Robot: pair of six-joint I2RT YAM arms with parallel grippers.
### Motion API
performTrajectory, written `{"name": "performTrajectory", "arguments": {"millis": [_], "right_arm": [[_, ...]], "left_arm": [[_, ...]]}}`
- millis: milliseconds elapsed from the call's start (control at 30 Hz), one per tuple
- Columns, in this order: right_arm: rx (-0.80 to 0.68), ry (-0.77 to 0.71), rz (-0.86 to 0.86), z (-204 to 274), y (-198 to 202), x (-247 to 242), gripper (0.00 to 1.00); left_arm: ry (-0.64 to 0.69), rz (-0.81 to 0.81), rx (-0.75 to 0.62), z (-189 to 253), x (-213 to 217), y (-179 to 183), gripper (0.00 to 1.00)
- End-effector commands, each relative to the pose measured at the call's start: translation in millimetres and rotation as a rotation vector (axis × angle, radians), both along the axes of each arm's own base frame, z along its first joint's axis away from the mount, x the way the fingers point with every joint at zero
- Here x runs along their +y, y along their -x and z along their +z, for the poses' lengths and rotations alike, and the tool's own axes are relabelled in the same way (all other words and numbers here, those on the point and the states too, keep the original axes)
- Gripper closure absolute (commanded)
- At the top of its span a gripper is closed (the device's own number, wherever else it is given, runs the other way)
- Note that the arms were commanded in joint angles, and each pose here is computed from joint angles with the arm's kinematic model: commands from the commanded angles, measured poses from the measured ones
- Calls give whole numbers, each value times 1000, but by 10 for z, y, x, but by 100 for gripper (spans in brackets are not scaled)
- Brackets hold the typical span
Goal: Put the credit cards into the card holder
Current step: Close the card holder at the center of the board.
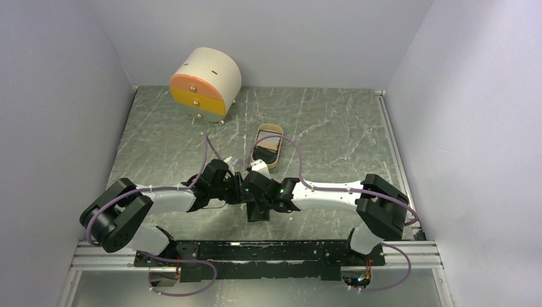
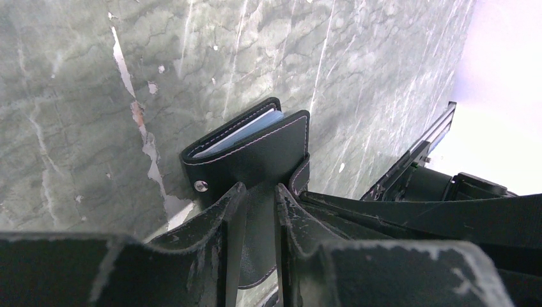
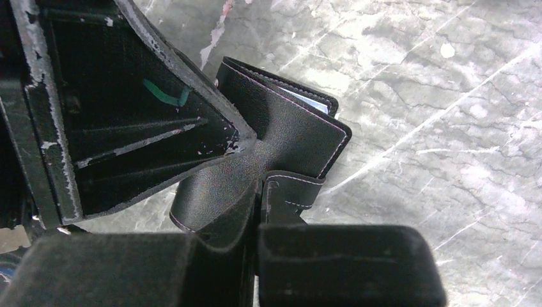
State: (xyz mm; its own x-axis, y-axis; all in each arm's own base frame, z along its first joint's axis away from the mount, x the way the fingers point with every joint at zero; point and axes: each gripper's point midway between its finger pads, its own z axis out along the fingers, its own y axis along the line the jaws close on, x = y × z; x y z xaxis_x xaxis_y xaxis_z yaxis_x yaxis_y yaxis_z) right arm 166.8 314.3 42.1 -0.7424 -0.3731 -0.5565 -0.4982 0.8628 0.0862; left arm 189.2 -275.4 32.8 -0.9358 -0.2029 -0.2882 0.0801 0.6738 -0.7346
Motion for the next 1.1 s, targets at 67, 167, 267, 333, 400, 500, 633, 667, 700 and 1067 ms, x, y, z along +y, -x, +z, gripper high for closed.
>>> {"name": "performTrajectory", "arguments": {"millis": [67, 167, 267, 333, 400, 500, 633, 667, 700, 1067], "right_arm": [[29, -39, 35, -41, 86, 129, 100], [39, -51, 41, -52, 104, 157, 100], [49, -49, 47, -65, 123, 169, 100], [51, -39, 46, -90, 136, 148, 100], [54, -32, 43, -110, 141, 119, 100], [64, -25, 46, -139, 171, 98, 100], [68, -17, 50, -155, 201, 86, 100], [70, -15, 54, -156, 213, 89, 100], [70, -15, 56, -151, 217, 96, 100], [63, 18, 89, -130, 257, 130, 100]], "left_arm": [[-12, -27, 32, -83, 16, 118, 71], [-13, -29, 33, -89, 12, 119, 71], [-12, -32, 34, -92, 4, 118, 72], [-14, -30, 34, -100, 7, 112, 72], [-14, -32, 34, -103, 4, 113, 71], [-12, -30, 36, -115, 4, 114, 72], [-14, -32, 41, -127, 0, 116, 72], [-14, -31, 39, -124, 2, 114, 72], [-16, -31, 40, -127, 3, 116, 72], [-18, -29, 44, -142, -2, 111, 72]]}}
